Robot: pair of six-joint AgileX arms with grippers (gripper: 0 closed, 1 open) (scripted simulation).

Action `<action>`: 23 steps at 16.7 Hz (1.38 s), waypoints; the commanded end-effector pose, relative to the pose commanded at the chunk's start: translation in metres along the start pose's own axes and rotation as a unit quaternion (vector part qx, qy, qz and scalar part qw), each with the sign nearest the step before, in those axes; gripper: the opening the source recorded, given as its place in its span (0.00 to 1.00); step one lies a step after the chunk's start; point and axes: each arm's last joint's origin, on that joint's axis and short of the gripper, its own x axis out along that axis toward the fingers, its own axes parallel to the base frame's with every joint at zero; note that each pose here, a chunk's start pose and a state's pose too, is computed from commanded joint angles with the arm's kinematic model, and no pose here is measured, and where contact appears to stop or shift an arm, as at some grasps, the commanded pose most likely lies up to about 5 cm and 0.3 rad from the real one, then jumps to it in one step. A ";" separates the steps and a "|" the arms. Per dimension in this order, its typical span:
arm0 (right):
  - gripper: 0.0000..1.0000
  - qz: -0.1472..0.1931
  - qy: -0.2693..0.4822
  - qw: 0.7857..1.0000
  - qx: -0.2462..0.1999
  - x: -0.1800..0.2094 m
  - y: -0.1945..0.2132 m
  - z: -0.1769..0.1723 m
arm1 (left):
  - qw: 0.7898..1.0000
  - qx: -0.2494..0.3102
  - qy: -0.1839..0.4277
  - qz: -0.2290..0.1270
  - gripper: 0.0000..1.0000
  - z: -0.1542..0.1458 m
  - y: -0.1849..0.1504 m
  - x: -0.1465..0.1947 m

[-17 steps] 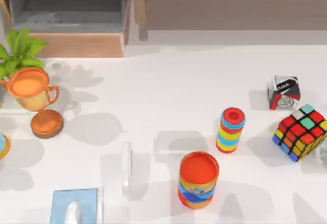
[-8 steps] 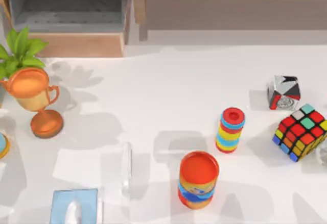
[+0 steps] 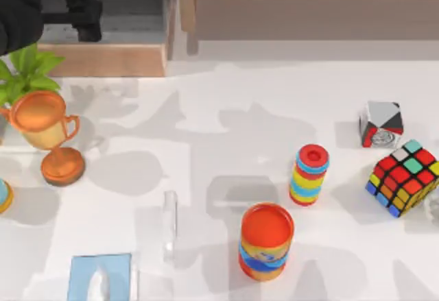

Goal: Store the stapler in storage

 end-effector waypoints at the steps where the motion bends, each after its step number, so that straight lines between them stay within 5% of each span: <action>1: 1.00 0.000 0.000 1.000 0.000 0.000 0.000 0.000 | 0.998 -0.032 0.046 -0.008 1.00 -0.006 -0.024 0.005; 5: 1.00 0.000 0.000 1.000 0.000 0.000 0.000 0.000 | 0.969 -0.102 0.226 0.017 1.00 -0.043 -0.110 0.007; 10: 1.00 0.000 0.000 1.000 0.000 0.000 0.000 0.000 | 0.916 -0.089 0.374 0.118 1.00 -0.094 -0.171 -0.018; 15: 1.00 0.000 0.000 1.000 0.000 0.000 0.000 0.000 | 0.890 -0.056 0.417 0.176 1.00 -0.116 -0.190 -0.037; 23: 1.00 0.000 0.000 1.000 0.000 0.000 0.000 0.000 | 0.890 -0.056 0.417 0.176 1.00 -0.123 -0.185 -0.033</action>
